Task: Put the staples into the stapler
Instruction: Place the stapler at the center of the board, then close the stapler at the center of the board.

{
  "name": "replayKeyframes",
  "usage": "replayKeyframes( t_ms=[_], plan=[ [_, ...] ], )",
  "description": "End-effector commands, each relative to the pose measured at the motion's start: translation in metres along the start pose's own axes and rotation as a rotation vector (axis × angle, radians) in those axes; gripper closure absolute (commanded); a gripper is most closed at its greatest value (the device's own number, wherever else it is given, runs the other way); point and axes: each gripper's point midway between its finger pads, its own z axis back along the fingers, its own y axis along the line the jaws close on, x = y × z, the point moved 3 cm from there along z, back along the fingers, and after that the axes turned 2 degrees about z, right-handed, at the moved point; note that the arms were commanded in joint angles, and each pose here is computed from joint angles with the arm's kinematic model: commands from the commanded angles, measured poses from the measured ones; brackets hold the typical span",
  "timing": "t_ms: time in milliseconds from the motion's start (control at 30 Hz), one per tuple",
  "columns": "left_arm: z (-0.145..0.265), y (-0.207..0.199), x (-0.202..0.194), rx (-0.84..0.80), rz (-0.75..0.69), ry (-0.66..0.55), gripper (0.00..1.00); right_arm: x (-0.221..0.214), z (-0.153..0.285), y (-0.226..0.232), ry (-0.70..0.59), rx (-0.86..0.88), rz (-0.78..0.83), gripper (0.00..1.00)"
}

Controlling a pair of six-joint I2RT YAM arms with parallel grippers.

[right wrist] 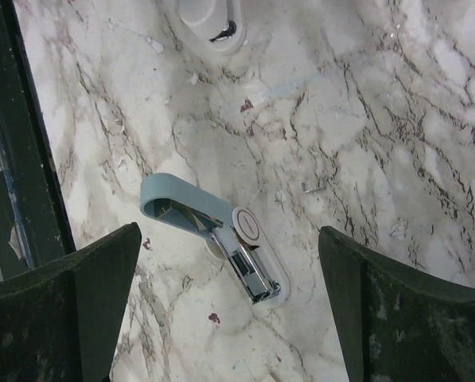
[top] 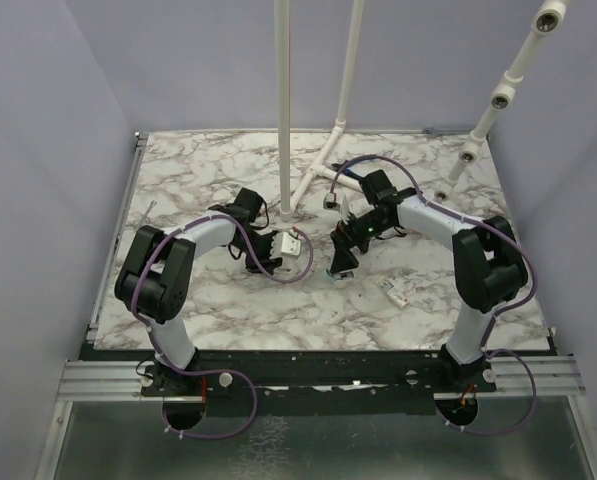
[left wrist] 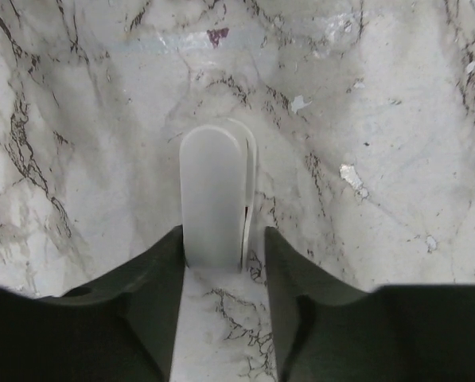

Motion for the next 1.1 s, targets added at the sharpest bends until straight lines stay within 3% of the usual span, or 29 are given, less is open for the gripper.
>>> replayKeyframes(
  t_ms=[0, 67, 133, 167, 200, 467, 667, 833, 1067],
  plan=[
    [0.001, 0.001, -0.013, 0.007, 0.024, 0.069, 0.47, 0.003, 0.009, -0.006, -0.009, -0.072, 0.064, 0.04],
    [0.003, 0.0, -0.014, 0.016, 0.019, 0.076, 0.39, -0.001, 0.009, -0.004, 0.0, -0.061, 0.072, 0.04],
    [0.007, -0.001, -0.012, 0.032, 0.012, 0.076, 0.21, -0.004, 0.011, -0.001, 0.009, -0.062, 0.104, 0.04],
    [0.01, 0.0, -0.01, 0.045, 0.011, 0.073, 0.05, -0.007, 0.012, -0.001, 0.014, -0.066, 0.124, 0.04],
    [0.013, 0.002, -0.007, 0.061, 0.01, 0.066, 0.02, -0.008, 0.013, 0.0, 0.019, -0.073, 0.15, 0.04],
    [0.036, 0.014, 0.044, 0.167, 0.062, -0.135, 0.01, -0.038, 0.013, -0.007, 0.123, -0.13, 0.31, 0.04],
    [0.03, -0.003, 0.08, 0.073, 0.021, -0.351, 0.02, -0.049, 0.006, -0.016, 0.178, -0.174, 0.382, 0.09],
    [0.001, -0.021, 0.103, -0.03, -0.066, -0.37, 0.11, -0.056, 0.003, -0.016, 0.187, -0.168, 0.362, 0.13],
    [-0.031, -0.02, 0.119, -0.011, -0.056, -0.376, 0.34, -0.066, 0.0, -0.025, 0.231, -0.201, 0.318, 0.23]
  ],
)
